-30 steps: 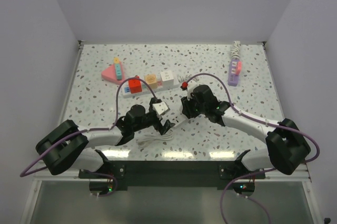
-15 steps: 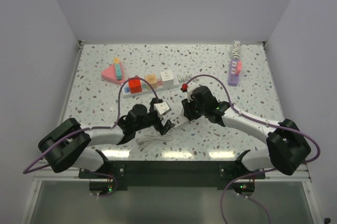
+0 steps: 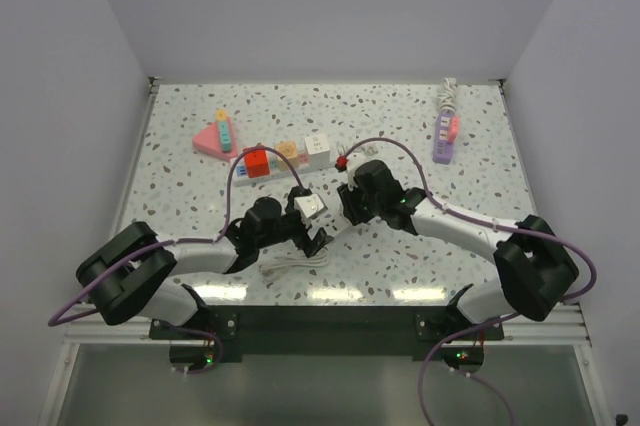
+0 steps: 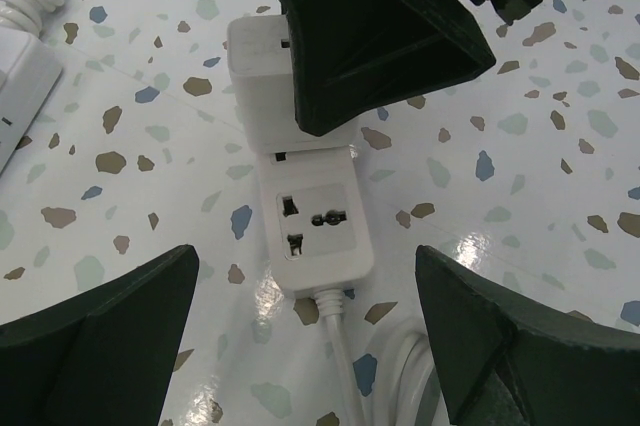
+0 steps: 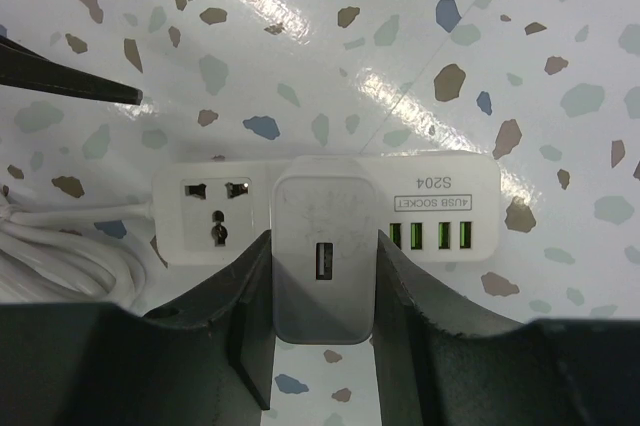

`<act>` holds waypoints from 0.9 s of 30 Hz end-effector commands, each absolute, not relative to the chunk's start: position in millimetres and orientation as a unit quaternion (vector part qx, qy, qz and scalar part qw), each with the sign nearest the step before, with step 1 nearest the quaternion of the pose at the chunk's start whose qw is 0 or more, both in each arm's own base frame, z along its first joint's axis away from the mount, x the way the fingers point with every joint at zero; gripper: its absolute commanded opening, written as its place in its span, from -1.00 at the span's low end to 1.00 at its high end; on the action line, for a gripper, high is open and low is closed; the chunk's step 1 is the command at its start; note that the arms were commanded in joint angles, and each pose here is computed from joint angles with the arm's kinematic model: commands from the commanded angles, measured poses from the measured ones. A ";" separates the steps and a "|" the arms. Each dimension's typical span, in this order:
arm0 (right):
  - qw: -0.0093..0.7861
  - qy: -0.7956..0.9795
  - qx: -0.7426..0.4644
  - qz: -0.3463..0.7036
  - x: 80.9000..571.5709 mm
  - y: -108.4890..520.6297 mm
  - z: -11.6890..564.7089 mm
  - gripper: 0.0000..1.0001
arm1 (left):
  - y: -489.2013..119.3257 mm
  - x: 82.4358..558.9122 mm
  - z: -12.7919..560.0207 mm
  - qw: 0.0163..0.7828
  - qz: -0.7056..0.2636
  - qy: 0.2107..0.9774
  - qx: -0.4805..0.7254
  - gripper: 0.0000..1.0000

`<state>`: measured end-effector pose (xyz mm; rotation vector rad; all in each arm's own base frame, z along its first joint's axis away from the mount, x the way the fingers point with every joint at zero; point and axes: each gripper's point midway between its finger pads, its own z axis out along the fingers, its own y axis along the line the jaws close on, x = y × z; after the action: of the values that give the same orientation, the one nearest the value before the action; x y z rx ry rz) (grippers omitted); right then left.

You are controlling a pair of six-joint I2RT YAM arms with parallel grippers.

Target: Insert the plug

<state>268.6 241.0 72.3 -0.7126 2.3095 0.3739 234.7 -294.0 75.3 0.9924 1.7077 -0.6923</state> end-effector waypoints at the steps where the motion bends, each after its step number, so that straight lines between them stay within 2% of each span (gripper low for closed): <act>1: 0.315 0.902 -0.271 0.120 260.3 239.8 56.1 -1.00 | -301.3 241.7 89.5 0.517 -0.289 0.690 0.415 0.89; 16: 0.254 0.920 -0.286 0.087 254.6 245.1 12.4 -1.00 | -297.0 249.3 89.6 0.520 -0.273 0.705 0.399 0.81; 20: 0.239 0.923 -0.288 0.088 256.2 250.7 2.2 -1.00 | -275.5 265.8 96.4 0.550 -0.238 0.721 0.349 0.81; 27: 0.215 0.929 -0.287 0.094 266.3 252.5 -12.8 -1.00 | -237.4 283.0 122.1 0.601 -0.240 0.719 0.252 0.82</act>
<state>311.5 289.3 63.1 -0.6998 2.2774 0.3486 269.4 -248.9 97.3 0.7301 1.7300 -0.5537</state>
